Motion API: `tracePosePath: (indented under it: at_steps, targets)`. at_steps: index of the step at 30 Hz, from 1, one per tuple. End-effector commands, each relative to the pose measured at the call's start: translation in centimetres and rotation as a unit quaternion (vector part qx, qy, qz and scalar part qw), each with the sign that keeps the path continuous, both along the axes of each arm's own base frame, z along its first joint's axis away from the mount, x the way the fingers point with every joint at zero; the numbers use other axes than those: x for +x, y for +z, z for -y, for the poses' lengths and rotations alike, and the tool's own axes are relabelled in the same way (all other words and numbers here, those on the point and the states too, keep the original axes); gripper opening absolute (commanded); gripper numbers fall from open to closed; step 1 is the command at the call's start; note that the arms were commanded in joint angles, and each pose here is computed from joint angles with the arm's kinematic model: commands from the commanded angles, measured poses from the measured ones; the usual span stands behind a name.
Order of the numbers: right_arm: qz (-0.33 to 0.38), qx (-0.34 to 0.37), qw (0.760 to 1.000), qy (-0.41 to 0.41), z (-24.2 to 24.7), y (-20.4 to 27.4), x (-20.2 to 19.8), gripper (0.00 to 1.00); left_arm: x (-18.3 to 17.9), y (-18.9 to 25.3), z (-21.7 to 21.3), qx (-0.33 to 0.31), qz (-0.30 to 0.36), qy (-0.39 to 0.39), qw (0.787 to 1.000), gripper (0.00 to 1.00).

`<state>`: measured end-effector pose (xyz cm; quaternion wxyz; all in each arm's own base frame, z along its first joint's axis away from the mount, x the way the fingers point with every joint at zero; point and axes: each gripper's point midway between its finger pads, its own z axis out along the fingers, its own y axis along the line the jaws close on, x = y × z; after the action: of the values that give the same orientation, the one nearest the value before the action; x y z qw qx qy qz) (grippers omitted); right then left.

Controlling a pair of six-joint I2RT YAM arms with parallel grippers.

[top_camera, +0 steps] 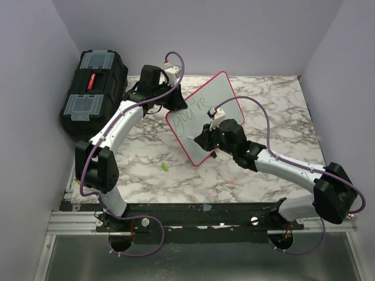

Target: Write a sentence on the whiteboard

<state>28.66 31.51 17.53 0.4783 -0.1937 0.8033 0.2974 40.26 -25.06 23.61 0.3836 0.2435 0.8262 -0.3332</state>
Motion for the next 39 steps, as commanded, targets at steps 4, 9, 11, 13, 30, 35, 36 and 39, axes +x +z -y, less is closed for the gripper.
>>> tracePosePath:
  at_steps: [4, 9, 11, 13, 30, 35, 36, 39]
  targets:
    - [-0.006, 0.001, 1.0, 0.006, -0.6, -0.5, -0.6, 0.01, -1.9, -5.3, -0.6, 0.062, -0.056, -0.009, 0.996, 0.0]
    - [-0.016, -0.007, 1.0, 0.003, 0.0, -1.4, -1.2, 0.01, -1.9, -5.1, -0.6, 0.061, -0.055, -0.009, 0.997, 0.0]
    - [-0.017, -0.013, 1.0, -0.005, 0.4, -1.6, -1.2, 0.01, -1.9, -5.1, -0.6, 0.061, -0.054, -0.009, 0.997, 0.0]
    - [-0.016, -0.02, 1.0, -0.017, 0.9, -1.9, -1.0, 0.01, -1.9, -5.0, -0.6, 0.06, -0.054, -0.008, 0.997, 0.0]
    - [0.032, -0.024, 0.995, -0.097, 0.9, 1.3, 3.2, 0.01, -2.2, -4.6, -0.6, 0.056, -0.053, -0.01, 0.997, 0.0]
    - [0.047, -0.017, 0.994, -0.095, -0.1, 2.7, 4.3, 0.01, -2.2, -4.5, -0.7, 0.056, -0.051, -0.01, 0.997, 0.0]
    - [0.05, -0.016, 0.994, -0.095, -0.2, 3.0, 4.5, 0.01, -2.2, -4.5, -0.7, 0.056, -0.052, -0.01, 0.997, 0.0]
    - [0.057, -0.014, 0.994, -0.092, -0.7, 3.6, 4.9, 0.01, -2.3, -4.4, -0.7, 0.056, -0.05, -0.011, 0.997, 0.0]
